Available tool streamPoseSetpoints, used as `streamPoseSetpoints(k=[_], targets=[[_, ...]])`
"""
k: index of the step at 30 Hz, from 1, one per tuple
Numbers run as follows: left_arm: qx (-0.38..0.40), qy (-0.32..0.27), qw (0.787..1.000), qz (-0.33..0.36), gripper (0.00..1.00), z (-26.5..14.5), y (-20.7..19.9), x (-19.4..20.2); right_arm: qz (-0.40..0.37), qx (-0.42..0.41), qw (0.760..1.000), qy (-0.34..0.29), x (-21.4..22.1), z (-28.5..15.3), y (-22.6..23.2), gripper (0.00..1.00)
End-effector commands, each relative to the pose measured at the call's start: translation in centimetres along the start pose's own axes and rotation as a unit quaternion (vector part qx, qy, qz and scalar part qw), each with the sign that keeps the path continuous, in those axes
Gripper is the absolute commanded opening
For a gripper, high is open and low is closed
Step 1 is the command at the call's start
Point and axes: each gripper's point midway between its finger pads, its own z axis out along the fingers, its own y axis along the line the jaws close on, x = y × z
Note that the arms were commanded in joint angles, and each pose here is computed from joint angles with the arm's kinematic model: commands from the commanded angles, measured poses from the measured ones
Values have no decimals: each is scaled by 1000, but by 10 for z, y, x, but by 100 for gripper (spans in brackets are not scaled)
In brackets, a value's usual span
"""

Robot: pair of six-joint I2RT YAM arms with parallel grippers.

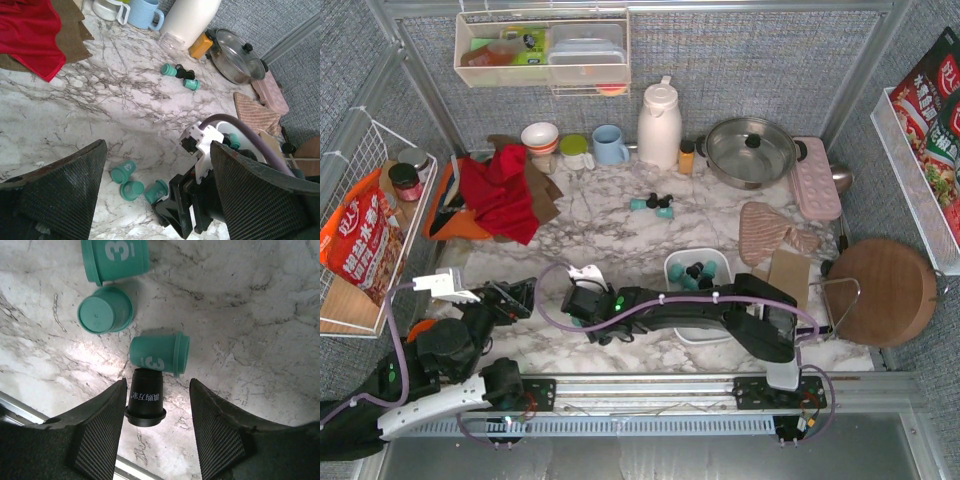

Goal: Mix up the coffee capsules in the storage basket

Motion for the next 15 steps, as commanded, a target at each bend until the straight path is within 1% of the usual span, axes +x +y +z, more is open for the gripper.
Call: streamPoseSetpoints(k=[1,4,11,15], targets=[[-10,-1,1000,7,92,0,3,0,4,7,1000,17,11,3,-3,57],[-10,-2,1000,6,92,0,3,-1,2,0,1000,11,9,6,1,58],[-13,-1,1000,10,93,1,4,0,-11,10,1000,4,3,16,3,70],[-14,0,1000,12,93,2,4,1,-23,24,999,-4,-1,20,-1,71]])
